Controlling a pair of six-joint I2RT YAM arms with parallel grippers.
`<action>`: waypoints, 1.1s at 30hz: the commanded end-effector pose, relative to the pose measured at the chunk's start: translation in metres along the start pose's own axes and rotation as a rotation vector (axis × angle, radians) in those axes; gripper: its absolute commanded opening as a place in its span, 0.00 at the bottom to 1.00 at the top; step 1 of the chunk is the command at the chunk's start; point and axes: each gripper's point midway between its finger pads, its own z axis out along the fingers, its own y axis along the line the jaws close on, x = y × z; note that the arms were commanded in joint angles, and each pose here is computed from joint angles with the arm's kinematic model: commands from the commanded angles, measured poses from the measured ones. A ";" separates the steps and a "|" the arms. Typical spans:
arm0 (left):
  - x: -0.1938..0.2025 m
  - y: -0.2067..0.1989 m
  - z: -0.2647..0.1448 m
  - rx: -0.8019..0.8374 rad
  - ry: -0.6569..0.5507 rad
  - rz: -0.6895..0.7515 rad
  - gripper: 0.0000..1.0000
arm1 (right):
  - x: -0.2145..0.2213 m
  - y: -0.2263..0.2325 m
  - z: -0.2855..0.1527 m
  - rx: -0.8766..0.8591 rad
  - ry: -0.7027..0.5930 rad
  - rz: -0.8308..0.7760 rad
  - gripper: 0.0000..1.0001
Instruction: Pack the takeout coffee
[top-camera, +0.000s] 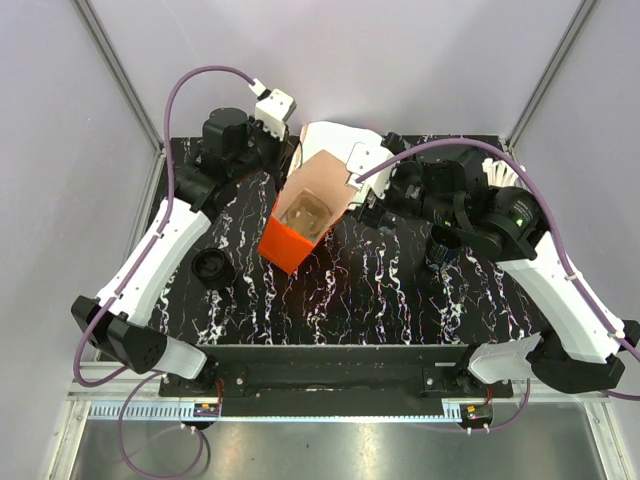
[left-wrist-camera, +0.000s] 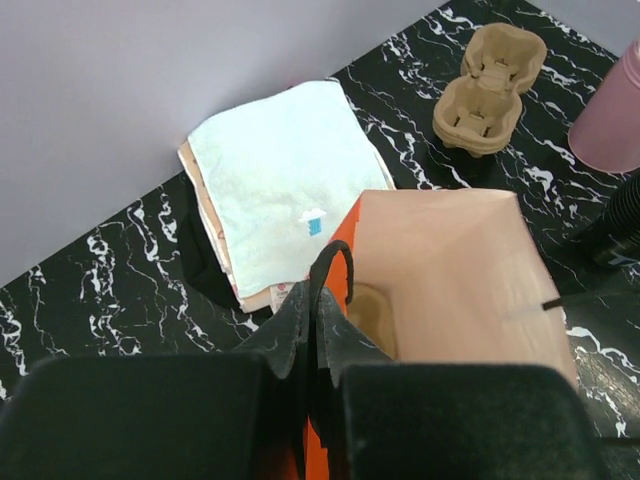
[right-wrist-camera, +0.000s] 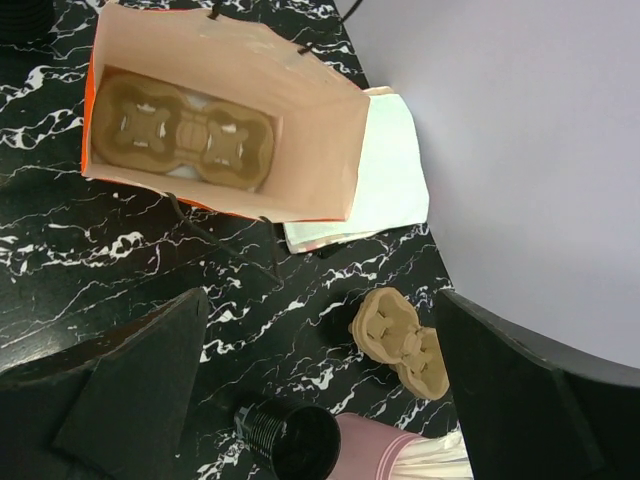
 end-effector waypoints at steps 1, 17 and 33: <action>-0.052 0.020 -0.019 -0.082 -0.142 0.005 0.00 | -0.018 -0.031 -0.017 0.130 -0.069 0.050 1.00; -0.088 0.107 -0.041 -0.287 -0.221 -0.013 0.00 | -0.015 -0.049 -0.015 0.203 -0.065 0.088 1.00; -0.079 0.188 -0.024 -0.388 -0.222 -0.062 0.00 | -0.009 -0.055 -0.006 0.214 -0.045 0.107 1.00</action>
